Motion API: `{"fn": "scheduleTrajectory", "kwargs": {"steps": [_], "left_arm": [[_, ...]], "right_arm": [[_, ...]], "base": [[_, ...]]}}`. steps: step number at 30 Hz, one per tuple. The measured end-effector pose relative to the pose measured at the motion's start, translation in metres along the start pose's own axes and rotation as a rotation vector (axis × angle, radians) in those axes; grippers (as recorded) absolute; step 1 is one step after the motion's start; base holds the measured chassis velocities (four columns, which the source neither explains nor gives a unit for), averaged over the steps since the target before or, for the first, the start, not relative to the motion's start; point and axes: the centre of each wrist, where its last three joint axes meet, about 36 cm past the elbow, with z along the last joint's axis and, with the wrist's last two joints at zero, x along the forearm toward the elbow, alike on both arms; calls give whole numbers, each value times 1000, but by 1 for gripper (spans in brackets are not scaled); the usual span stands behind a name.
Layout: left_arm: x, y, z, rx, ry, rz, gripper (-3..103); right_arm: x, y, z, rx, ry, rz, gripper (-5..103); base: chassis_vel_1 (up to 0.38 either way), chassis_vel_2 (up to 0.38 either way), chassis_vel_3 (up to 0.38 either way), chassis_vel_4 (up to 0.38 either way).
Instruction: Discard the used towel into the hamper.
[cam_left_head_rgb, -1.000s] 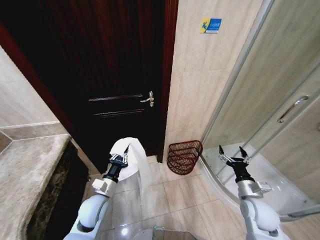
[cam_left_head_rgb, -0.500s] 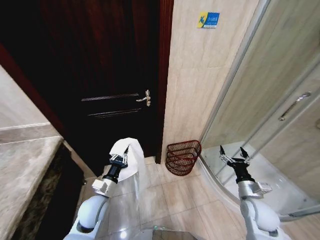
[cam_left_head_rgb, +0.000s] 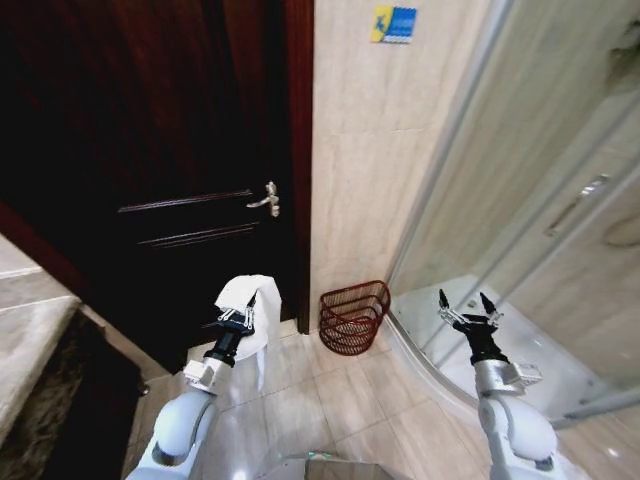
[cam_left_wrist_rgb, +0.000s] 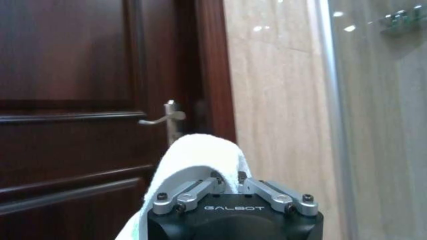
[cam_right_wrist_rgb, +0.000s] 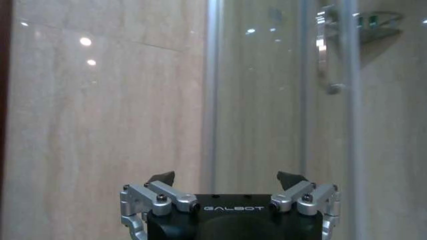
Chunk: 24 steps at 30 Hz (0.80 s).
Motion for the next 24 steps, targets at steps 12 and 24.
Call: {"fn": "scheduleTrajectory", "kwargs": {"steps": [12, 24], "left_arm": [[0, -2, 5, 11, 11, -3, 3], [-1, -6, 11, 25, 19, 0, 3]], "right_arm": [[2, -2, 2, 4, 7, 0, 100], [5, 0, 4, 6, 9, 0, 100]], "base": [[-112, -104, -110, -123], [-88, -95, -90, -94]]}}
